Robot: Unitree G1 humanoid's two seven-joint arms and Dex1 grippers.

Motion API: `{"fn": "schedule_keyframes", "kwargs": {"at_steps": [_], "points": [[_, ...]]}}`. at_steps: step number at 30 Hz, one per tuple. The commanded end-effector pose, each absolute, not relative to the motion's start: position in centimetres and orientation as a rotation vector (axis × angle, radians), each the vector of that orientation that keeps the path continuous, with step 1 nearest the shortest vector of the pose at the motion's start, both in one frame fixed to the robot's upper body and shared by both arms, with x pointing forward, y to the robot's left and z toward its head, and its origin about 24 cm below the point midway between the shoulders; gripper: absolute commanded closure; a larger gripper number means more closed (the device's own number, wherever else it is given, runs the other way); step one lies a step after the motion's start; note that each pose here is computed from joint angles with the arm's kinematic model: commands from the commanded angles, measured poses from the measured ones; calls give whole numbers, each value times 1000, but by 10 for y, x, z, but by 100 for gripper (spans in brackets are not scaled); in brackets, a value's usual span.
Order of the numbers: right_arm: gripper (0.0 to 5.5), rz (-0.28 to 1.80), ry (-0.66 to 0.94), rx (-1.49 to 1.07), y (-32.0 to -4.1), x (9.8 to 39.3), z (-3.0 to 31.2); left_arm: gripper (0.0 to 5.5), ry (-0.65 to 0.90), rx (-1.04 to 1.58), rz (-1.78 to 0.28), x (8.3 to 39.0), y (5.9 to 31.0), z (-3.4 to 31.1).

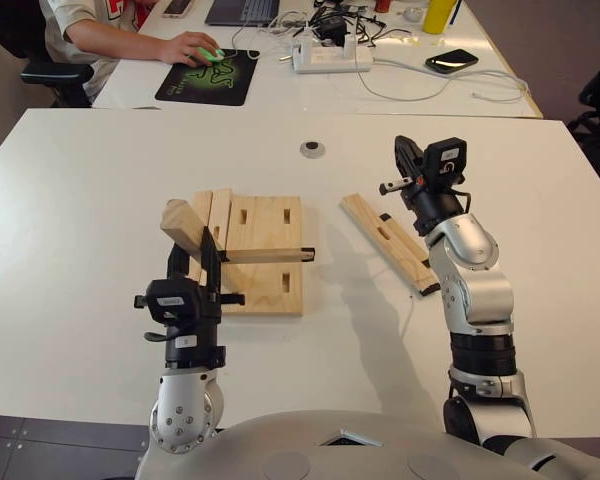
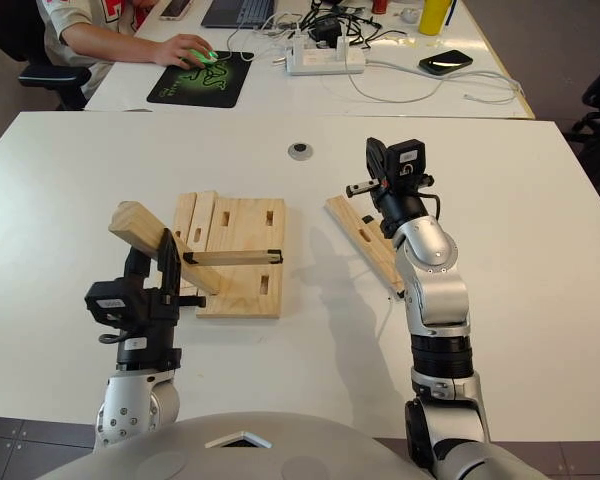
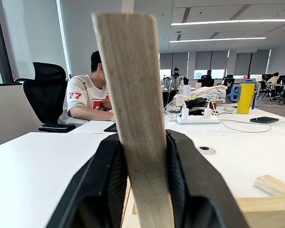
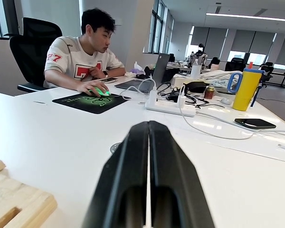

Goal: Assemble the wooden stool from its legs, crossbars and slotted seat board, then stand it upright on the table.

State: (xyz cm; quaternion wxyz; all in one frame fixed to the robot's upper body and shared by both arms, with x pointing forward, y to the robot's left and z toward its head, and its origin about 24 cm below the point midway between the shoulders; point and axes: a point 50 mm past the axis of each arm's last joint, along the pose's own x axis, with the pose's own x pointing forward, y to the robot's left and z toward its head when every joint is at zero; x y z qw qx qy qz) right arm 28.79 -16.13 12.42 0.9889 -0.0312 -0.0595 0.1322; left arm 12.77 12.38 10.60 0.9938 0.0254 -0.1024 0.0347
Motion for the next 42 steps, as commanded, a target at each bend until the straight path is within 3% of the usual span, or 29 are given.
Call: {"fn": "schedule_keyframes", "kwargs": {"at_steps": [1,7,17,21,26,42], "points": [[550,248,-127,-50,-163,286,126,444,279,205,15,98,135,27],[550,209,-131,-32,-163,281,122,444,323,147,-43,104,144,24],[550,122,-144,4,-162,271,114,444,112,147,-108,140,154,65],[550,103,-149,11,-160,268,112,355,54,132,-114,148,157,75],[550,101,-155,12,-159,268,111,289,-44,110,-111,153,157,92],[550,135,-156,-4,-156,268,112,289,-297,147,-66,161,148,144]]}}
